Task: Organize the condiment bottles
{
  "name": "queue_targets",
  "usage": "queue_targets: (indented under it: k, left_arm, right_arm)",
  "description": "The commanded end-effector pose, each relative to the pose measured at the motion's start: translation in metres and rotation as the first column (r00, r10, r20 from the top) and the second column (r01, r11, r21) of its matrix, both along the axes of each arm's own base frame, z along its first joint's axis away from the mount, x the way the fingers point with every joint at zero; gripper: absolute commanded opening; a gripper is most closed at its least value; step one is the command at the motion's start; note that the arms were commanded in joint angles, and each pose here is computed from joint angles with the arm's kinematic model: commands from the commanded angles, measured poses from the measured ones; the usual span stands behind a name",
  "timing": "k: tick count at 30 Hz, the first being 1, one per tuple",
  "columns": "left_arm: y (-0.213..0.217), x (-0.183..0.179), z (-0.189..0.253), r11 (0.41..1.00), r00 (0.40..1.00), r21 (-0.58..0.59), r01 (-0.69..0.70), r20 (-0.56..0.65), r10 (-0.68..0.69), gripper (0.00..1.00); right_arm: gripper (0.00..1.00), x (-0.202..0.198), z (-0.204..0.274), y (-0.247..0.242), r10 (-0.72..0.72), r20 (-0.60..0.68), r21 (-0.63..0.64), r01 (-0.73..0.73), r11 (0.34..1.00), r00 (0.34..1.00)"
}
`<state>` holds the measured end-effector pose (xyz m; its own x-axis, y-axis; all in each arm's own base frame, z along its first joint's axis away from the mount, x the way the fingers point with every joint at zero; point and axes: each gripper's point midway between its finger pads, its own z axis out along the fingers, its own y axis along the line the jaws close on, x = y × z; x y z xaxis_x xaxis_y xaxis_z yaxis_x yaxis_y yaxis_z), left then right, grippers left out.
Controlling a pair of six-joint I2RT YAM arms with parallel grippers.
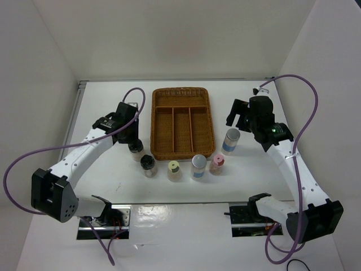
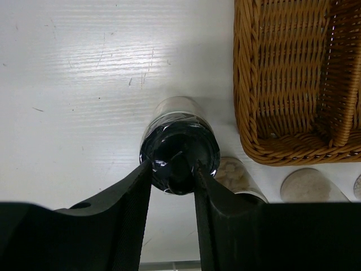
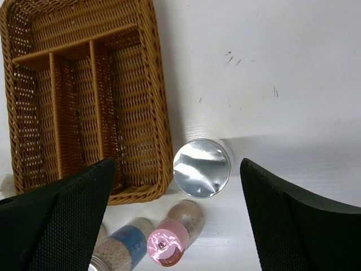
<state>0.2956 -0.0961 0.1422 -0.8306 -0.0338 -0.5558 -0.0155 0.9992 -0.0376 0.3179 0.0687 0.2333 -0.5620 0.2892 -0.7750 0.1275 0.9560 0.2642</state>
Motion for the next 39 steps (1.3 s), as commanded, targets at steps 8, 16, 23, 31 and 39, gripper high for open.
queue_targets:
  k: [8,16,23,31,39]
  left_arm:
    - [-0.003,0.008,0.0,1.0,1.0,0.003,0.005,0.013,-0.005,0.4]
    - [-0.008,0.007,-0.004,1.0,1.0,-0.005,0.012,0.0,-0.012,0.3]
    - [-0.004,0.005,-0.002,1.0,1.0,0.005,-0.006,0.003,0.006,0.06]
    - [0.006,0.016,0.049,0.998,0.99,0.014,-0.06,0.126,0.057,0.01]
    - [0.004,0.039,0.1,0.997,0.971,0.004,-0.078,0.227,0.075,0.01]
  right_arm:
    - [0.98,0.006,0.01,-0.001,-0.018,0.05,-0.001,0.018,1.0,0.999]
    - [0.98,0.003,0.011,-0.002,-0.018,0.05,-0.001,0.018,1.0,0.999]
    - [0.98,0.003,0.012,0.0,-0.015,0.049,0.012,0.015,1.0,0.999]
    - [0.98,0.003,0.015,0.002,-0.008,0.056,0.019,0.007,1.0,0.998]
    - [0.98,0.007,0.022,0.004,-0.001,0.073,0.028,-0.001,1.0,0.997]
